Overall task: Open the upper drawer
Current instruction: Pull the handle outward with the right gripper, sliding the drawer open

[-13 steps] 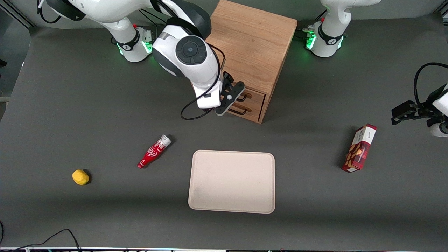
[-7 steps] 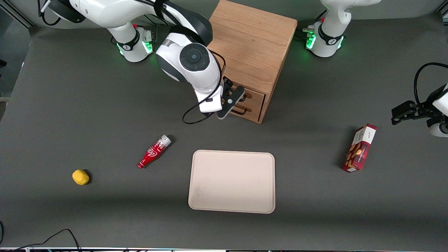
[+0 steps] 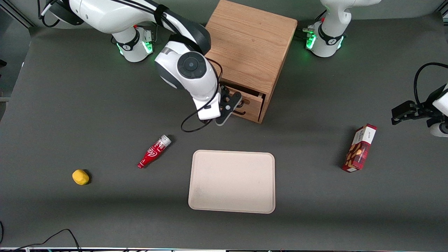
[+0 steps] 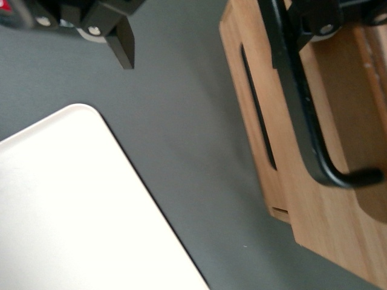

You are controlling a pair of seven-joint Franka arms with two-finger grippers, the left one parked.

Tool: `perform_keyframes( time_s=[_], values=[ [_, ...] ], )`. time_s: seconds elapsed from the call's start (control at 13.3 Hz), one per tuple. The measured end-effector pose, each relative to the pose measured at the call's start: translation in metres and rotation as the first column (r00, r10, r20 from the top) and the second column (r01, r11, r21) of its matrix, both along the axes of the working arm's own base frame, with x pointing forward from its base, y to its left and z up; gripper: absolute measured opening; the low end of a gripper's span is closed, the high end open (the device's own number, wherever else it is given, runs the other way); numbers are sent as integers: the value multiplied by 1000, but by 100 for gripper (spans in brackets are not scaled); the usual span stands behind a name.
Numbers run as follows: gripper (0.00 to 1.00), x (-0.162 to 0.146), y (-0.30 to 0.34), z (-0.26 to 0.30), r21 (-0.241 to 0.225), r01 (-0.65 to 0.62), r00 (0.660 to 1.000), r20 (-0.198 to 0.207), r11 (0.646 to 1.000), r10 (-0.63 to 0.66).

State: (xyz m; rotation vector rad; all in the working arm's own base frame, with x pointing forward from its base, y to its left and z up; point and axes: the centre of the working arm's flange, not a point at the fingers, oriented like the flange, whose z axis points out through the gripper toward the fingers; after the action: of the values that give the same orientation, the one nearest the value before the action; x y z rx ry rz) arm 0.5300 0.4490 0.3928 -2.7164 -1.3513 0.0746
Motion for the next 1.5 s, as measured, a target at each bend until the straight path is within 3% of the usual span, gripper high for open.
perform_keyframes(
  time_s=[0.45,0.82,1.12,1.5],
  values=[
    [100,52,-46,6,-7,-8,998,65,1000,9],
    [100,87,-75,7,33,35,990,133,999,-39],
    [100,116,-106,5,89,77,983,158,993,-90],
    [100,140,-133,-1,151,118,978,151,981,-141]
  ],
)
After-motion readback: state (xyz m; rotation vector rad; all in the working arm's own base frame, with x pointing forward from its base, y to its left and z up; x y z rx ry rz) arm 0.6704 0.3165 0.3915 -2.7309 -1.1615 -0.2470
